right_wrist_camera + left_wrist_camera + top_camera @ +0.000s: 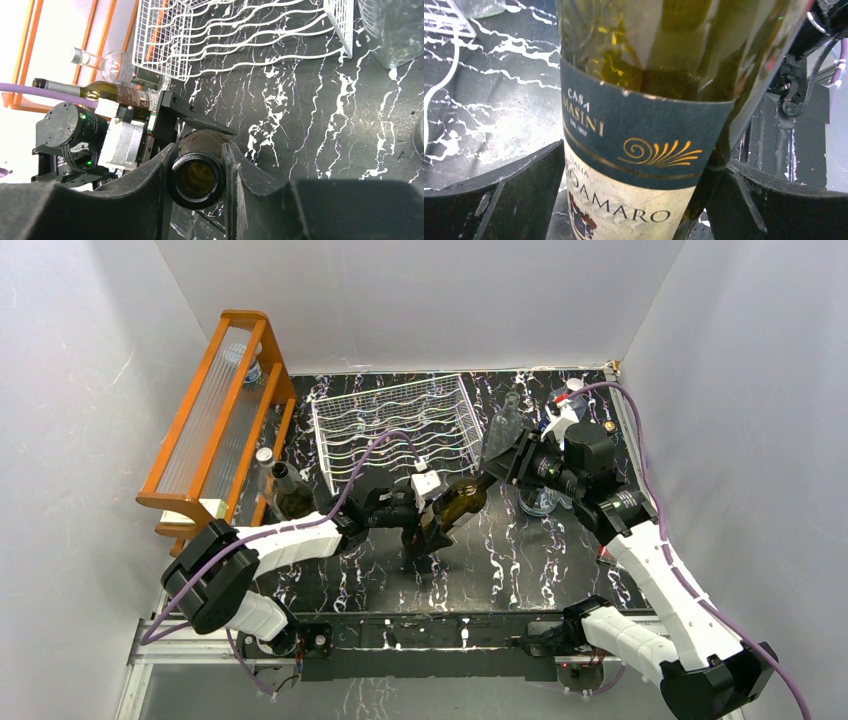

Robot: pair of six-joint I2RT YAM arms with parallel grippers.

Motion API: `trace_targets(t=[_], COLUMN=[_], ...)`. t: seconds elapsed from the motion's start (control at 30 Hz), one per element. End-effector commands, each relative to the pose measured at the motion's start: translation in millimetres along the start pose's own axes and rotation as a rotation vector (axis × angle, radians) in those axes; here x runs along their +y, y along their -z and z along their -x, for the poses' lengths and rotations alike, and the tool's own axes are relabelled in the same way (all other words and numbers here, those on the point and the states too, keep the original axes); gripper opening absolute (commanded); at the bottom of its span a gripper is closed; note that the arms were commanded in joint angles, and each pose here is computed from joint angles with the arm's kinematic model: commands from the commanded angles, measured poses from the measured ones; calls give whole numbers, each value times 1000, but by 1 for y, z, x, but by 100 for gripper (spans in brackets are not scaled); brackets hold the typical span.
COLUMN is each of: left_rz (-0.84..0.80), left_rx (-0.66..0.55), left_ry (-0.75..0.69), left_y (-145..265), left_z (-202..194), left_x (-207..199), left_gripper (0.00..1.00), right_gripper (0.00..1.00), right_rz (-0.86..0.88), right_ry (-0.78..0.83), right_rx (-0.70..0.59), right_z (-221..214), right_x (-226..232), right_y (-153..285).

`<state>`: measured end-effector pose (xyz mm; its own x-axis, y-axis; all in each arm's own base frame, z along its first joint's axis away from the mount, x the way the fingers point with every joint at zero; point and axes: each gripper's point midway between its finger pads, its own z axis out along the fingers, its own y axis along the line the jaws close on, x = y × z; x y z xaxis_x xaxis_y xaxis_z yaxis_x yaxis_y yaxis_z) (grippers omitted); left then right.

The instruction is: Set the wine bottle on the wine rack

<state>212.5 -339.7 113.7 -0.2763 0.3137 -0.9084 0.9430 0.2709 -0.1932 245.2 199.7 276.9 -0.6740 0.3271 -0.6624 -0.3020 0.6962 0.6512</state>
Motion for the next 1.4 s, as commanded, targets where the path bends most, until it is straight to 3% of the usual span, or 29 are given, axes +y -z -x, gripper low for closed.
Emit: trace_targets(t=[0.0, 0.2, 0.3, 0.43, 0.57, 0.63, 0.67, 0.77, 0.8, 0.83, 0.87, 0.9, 0.93, 0.97, 1.07, 1.23, 1.37], left_rz=[-66, -57, -84, -120, -124, -132, -128, -127, -128, -109, -103, -89, -22, 13, 108, 202, 243], left_rx=[-113, -160, -165, -147, -124, -111, -115, -105, -95, -78, -72, -69, -87, -93, -72, 50, 61], left_ry=[-140, -187, -204, -191, -193, -211, -214, -237, -245, -257, -265, -286, -362, -404, -567, -774, -869], left_y=[9, 17, 18, 14, 12, 12, 13, 15, 16, 16, 17, 18, 25, 27, 36, 44, 47], left_z=[33, 53, 56, 58, 55, 52, 54, 58, 58, 59, 60, 63, 76, 83, 104, 125, 139], left_x=[-16, -19, -24, -27, -26, -26, -26, -26, -26, -22, -21, -18, -8, -3, 16, 45, 53], left_gripper=[95, 77, 77, 85, 84, 73, 63, 29, 6, 0, 0, 0, 0, 0, 0, 0, 0], right_gripper=[0, 0, 0, 0, 0, 0, 0, 0, 0, 0, 11, 29, 76, 83, 92, 93, 93], right_rz=[214, 245, 261, 287, 303, 300, 297, 287, 286, 284, 273, 257, 205, 176, 88, 79, 69], right_ry=[9, 7, 3, -16, -22, -24, -26, -31, -31, -29, -26, -22, 10, 29, 78, 184, 295], right_rx=[-118, -132, -122, -121, -138, -140, -136, -125, -123, -121, -117, -113, -105, -108, -110, -73, -40], right_z=[35, 35, 32, 29, 31, 30, 29, 25, 24, 24, 23, 23, 22, 23, 30, 43, 46], right_x=[58, 64, 67, 69, 72, 72, 71, 67, 66, 66, 64, 62, 55, 51, 41, 53, 56], right_y=[23, 33, 35, 36, 39, 40, 40, 39, 39, 39, 38, 38, 41, 42, 45, 56, 61])
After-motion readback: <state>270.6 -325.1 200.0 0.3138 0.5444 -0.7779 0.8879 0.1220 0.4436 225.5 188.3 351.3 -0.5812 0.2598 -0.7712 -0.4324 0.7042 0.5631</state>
